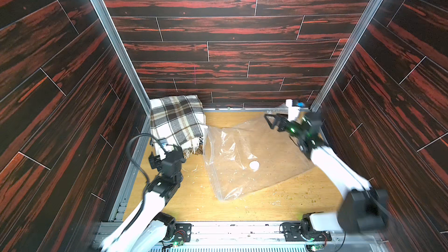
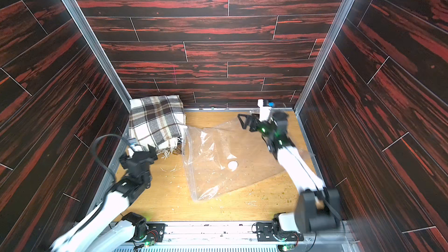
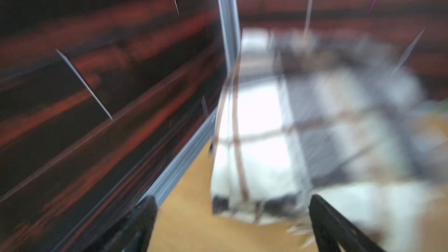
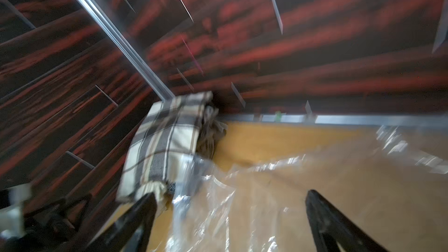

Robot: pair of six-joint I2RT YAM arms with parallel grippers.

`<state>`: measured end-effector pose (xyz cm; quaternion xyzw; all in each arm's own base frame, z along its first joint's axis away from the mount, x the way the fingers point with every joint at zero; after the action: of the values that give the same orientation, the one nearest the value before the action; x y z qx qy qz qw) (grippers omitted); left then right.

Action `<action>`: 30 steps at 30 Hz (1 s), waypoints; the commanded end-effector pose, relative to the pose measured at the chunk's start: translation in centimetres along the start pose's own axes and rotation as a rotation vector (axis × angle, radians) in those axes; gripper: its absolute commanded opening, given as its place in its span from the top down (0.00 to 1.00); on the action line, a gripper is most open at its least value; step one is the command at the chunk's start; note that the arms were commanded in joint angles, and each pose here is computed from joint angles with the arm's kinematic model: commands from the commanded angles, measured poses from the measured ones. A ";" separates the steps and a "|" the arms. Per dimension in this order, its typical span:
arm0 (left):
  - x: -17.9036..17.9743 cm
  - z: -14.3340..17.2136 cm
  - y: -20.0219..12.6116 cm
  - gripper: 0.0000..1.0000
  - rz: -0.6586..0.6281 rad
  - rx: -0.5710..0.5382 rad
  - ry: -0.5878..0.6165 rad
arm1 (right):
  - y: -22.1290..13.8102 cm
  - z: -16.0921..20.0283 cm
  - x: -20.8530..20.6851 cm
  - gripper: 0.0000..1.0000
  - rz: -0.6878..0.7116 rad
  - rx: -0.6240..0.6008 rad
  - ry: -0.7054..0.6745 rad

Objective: Take the scarf out of the vacuum bag
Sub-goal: Reset both arms

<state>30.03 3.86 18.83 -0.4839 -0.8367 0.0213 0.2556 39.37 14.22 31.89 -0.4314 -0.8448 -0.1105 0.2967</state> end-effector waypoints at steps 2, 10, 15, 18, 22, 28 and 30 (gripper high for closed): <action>1.0 -1.4 2.7 0.00 -0.062 -0.106 -0.115 | -4.5 -0.1 -2.2 0.02 0.173 -0.201 -0.247; 0.2 0.9 5.3 0.00 0.000 -0.118 -0.178 | -10.6 6.7 -12.7 0.01 0.681 -0.153 -0.308; -1.4 3.1 6.7 0.00 0.039 -0.085 -0.176 | -12.1 10.3 -14.4 0.01 0.682 -0.163 -0.292; -2.1 3.7 7.1 0.00 0.054 -0.107 -0.182 | -12.6 11.1 -14.3 0.02 0.630 -0.215 -0.289; -3.0 4.4 7.3 0.00 0.083 -0.119 -0.176 | -13.5 11.4 -14.9 0.02 0.592 -0.294 -0.280; -3.7 4.8 7.5 0.00 0.112 -0.141 -0.172 | -13.2 9.8 -14.6 0.02 0.532 -0.396 -0.414; -4.2 4.6 7.8 0.00 0.138 -0.111 -0.145 | -13.7 9.8 -15.7 0.02 0.538 -0.407 -0.387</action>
<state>34.78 5.89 8.99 -0.5367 -0.8227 0.0438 0.1819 31.43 0.36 11.31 -0.7118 -0.6884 -0.0410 0.1331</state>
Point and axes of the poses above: each gripper's point midway between its finger pads, its own y axis out along the fingers, its own x axis along the line the jaws close on, z = x × y, the point moved 1 cm from there along -y, back along the fingers, and after that the axes turned 14 degrees about y, right-handed, at the moved point
